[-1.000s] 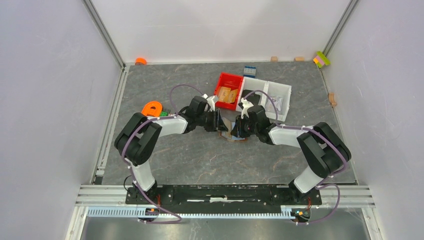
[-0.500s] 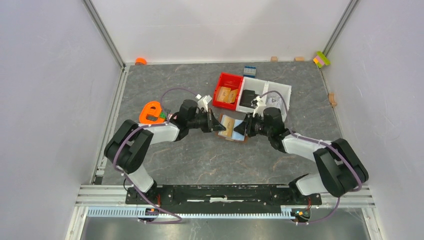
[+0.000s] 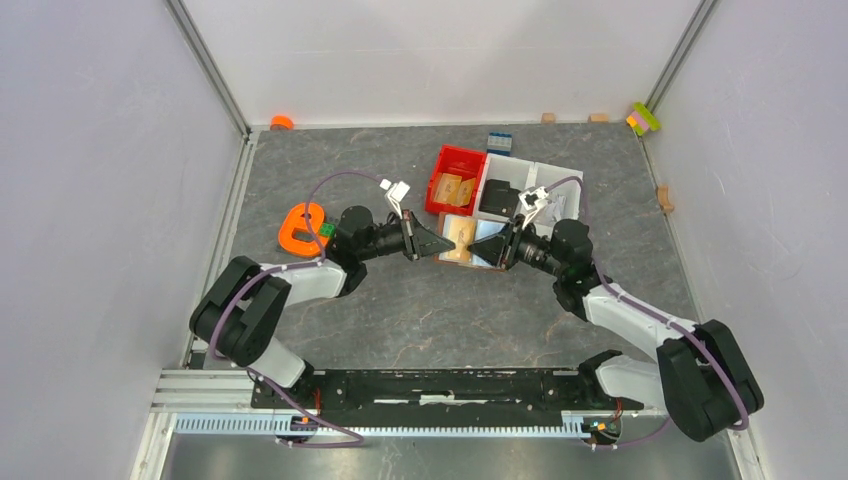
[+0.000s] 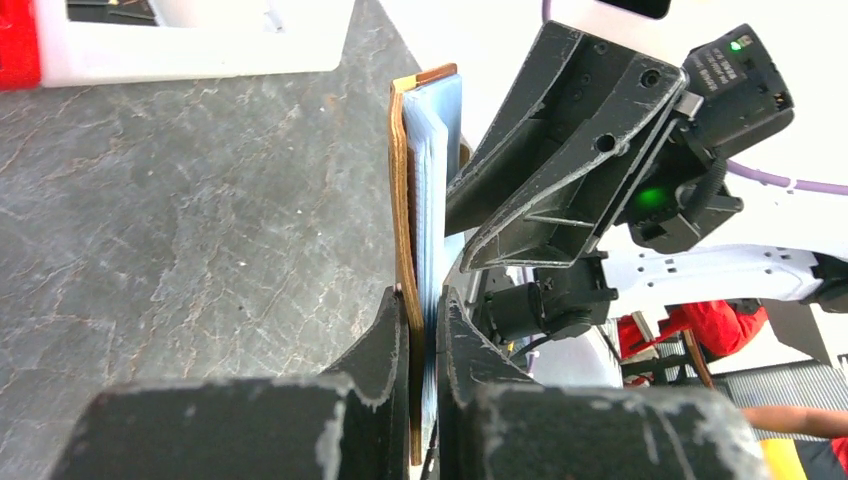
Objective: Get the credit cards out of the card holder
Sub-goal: Open the card holder at the center of the board, then remove the credit card from the card holder.
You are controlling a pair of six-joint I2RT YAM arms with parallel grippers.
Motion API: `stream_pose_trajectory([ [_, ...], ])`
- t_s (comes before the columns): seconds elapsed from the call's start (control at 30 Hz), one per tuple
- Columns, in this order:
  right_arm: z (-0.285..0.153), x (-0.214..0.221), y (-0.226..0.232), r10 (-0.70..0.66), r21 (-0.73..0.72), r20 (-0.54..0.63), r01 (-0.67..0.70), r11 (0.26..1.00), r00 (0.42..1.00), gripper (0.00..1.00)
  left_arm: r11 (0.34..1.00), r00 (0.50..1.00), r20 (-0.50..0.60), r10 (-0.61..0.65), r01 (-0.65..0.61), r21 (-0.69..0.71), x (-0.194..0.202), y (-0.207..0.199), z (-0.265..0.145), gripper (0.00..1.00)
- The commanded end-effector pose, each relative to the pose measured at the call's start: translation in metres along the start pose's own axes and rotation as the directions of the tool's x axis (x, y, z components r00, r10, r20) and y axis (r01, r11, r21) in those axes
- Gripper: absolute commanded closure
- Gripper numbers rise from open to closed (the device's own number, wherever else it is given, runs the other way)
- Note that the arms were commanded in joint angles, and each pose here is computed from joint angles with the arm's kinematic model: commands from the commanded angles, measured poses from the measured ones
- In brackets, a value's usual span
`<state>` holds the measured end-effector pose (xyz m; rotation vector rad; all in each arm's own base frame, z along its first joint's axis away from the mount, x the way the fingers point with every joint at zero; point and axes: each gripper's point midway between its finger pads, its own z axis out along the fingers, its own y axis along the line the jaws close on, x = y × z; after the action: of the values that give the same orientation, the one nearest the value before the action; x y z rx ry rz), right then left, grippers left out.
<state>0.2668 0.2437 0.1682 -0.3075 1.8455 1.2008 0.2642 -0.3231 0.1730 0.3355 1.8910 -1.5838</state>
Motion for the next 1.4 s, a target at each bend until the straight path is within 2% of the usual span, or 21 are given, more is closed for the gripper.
stream_pose_trajectory([
  [0.0,-0.006,-0.011,0.017,-0.026,-0.07,0.042,0.029,0.997,0.999,0.68,0.975,0.992,0.086,0.095,-0.11,0.191,-0.025,-0.056,-0.01,0.98],
  [0.23,-0.008,-0.012,0.024,-0.015,-0.116,0.047,0.02,0.993,0.999,0.65,0.955,0.984,0.12,0.132,-0.158,0.252,-0.027,-0.076,-0.019,0.98],
  [0.57,-0.007,-0.01,0.029,-0.007,-0.155,0.039,0.013,0.988,0.999,0.58,0.93,0.986,0.123,0.112,-0.147,0.336,-0.027,-0.092,-0.023,0.98],
  [0.67,-0.009,-0.011,0.038,-0.005,-0.197,0.047,0.014,0.98,0.999,0.63,0.931,0.988,0.118,0.103,-0.138,0.339,-0.027,-0.091,-0.022,0.98],
  [0.83,-0.012,-0.014,0.05,0.002,-0.257,0.06,0.013,0.966,0.998,0.63,0.931,0.99,0.109,0.093,-0.125,0.342,-0.026,-0.089,-0.02,0.98],
  [0.9,-0.013,-0.014,0.052,0.002,-0.268,0.059,0.014,0.963,0.998,0.66,0.934,0.99,0.106,0.089,-0.12,0.335,-0.025,-0.087,-0.019,0.98],
  [1.0,-0.016,-0.017,0.059,-0.001,-0.296,0.075,0.024,0.955,0.997,0.72,0.944,0.991,0.102,0.087,-0.115,0.31,-0.025,-0.081,-0.017,0.94],
  [1.37,-0.021,-0.018,0.081,-0.024,-0.381,0.087,0.056,0.923,0.996,0.79,0.954,0.992,0.099,0.084,-0.109,0.279,-0.025,-0.074,-0.014,0.87],
])
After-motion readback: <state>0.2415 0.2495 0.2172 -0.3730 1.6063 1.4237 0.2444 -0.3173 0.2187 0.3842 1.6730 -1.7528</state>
